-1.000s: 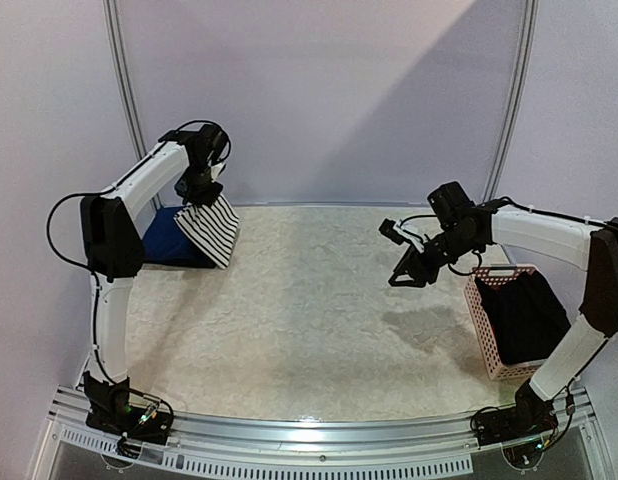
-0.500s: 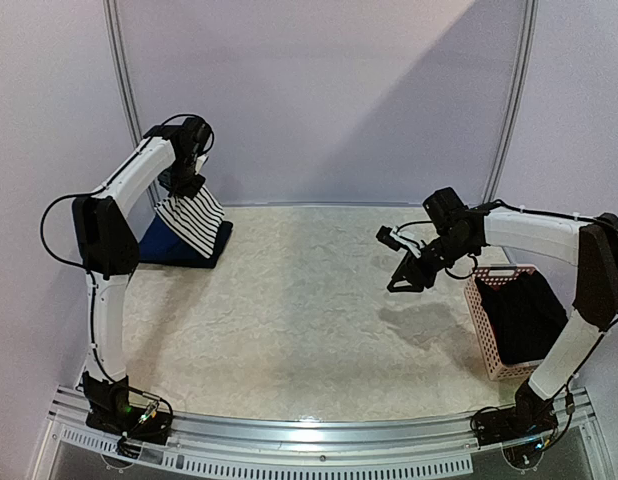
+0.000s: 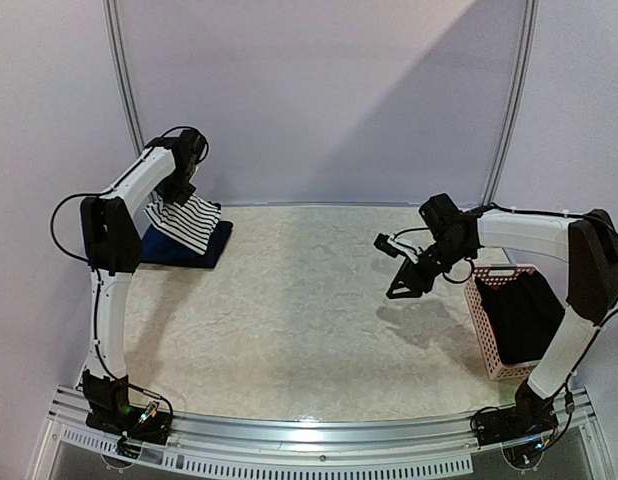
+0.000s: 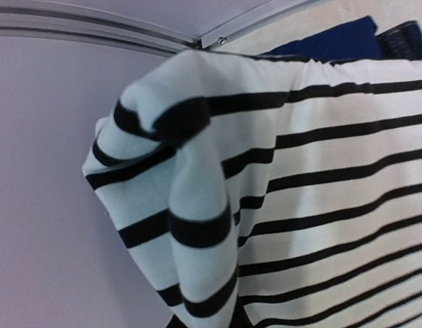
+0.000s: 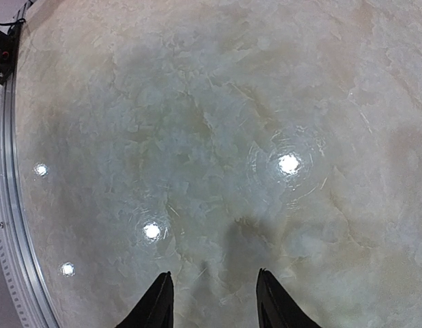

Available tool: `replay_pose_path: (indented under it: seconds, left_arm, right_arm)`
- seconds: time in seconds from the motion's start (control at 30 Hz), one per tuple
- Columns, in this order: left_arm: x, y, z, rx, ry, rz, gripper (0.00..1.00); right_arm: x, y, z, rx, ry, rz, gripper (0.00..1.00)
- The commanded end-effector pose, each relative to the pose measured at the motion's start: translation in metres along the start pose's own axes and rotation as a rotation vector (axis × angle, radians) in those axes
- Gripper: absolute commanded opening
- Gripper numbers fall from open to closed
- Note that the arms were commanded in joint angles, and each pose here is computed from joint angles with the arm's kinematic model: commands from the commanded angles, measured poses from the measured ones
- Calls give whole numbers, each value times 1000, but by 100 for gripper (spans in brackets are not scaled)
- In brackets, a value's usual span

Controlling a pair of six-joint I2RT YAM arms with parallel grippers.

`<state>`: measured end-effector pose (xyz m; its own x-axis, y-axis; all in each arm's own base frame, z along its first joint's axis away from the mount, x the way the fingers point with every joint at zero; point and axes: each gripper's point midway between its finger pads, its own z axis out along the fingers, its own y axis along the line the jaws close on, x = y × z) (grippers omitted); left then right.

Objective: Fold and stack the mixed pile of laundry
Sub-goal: Place the square-folded tank top at the corner of the board, then pick up the crumpled T-shirt from the bin.

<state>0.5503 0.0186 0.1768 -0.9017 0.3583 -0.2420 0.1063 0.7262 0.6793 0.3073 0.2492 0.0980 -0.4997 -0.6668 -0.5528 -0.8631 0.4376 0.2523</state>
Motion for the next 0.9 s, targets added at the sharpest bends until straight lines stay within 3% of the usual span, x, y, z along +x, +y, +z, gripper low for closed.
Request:
replay_pose_path:
  seconds: [0.0, 0.07, 0.2, 0.23, 0.43, 0.63, 0.67, 0.77, 0.8, 0.87]
  left_arm:
    - [-3, 19, 40, -202, 44, 25, 1]
    - [-3, 21, 51, -237, 57, 21, 6]
    - [-2, 33, 46, -284, 59, -48, 47]
    - [-3, 36, 40, -284, 50, -65, 53]
    - [-16, 55, -32, -200, -98, -185, 64]
    - [-33, 15, -161, 134, -412, -250, 76]
    - [-34, -2, -182, 210, -461, -234, 94]
    - [-29, -42, -244, 419, -585, -230, 100]
    - [-30, -51, -265, 504, -642, -259, 99]
    - [-23, -71, -296, 668, -711, -292, 100]
  right_arm:
    - [2, 1, 5, -22, 18, -1, 41]
    - [2, 2, 4, -24, 17, -4, 41]
    - [2, 1, 3, -16, 21, -8, 41]
    - [2, 1, 3, -12, 21, -11, 41]
    - [-3, -3, -6, 28, 19, -26, 46]
    - [-28, -26, -60, 233, -73, -54, 60]
    - [-34, -29, -76, 266, -105, -47, 61]
    - [-36, -50, -116, 402, -144, 11, 65]
    - [-36, -56, -135, 463, -166, 31, 70]
    - [-27, -80, -173, 633, -189, 98, 94]
